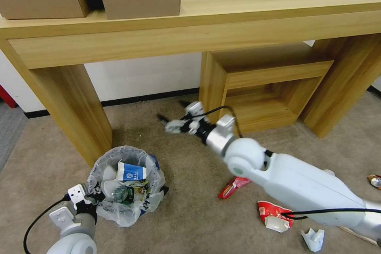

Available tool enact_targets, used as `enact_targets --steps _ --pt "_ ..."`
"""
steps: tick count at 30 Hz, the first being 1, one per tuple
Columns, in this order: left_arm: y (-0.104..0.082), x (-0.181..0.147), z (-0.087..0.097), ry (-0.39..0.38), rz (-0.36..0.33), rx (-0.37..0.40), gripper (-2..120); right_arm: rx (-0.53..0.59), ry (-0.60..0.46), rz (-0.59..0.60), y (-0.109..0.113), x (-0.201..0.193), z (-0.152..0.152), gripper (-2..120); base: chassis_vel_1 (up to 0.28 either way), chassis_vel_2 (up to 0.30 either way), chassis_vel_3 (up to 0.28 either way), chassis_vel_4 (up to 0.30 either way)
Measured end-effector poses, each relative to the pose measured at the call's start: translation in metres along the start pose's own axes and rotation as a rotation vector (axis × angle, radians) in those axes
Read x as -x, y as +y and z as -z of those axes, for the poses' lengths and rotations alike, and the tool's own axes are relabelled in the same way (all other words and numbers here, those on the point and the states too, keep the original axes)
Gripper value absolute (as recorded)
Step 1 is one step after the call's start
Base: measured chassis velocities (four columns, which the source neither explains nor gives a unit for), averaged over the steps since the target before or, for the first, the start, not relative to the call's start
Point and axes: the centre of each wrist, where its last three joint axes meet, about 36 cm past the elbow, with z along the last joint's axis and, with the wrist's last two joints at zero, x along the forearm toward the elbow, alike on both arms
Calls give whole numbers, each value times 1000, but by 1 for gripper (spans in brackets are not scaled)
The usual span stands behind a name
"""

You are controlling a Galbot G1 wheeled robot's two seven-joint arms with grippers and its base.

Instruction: Pick up the trash bin and place the garbage on the floor into it.

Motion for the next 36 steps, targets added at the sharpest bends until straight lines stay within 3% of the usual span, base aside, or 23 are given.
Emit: enact_targets --steps 4,5,7,9,13,21,36 --pt "-1 -3 4 -12 -5 2 0 5 -52 -94 -27 -13 15 100 0 0 0 0" --pt "-1 -3 5 -14 -7 4 0 1 -69 -163 -41 -21 21 100 0 0 0 0" --pt "-1 -3 5 -14 -8 6 0 -1 -68 -190 -46 -24 21 100 0 0 0 0" --pt "-1 -2 6 -15 -12 8 0 -18 -63 -303 -66 -39 16 100 0 0 0 0" --pt "0 -3 6 -14 -11 10 0 -37 -34 -404 -81 -56 -2 100 0 0 0 0" --pt "0 -1 5 -11 -8 11 0 -45 5 -519 -94 -73 -29 100 0 0 0 0" --pt "3 5 3 -2 -5 13 0 -34 27 -564 -93 -79 -49 100 -30 -26 -35 -32"
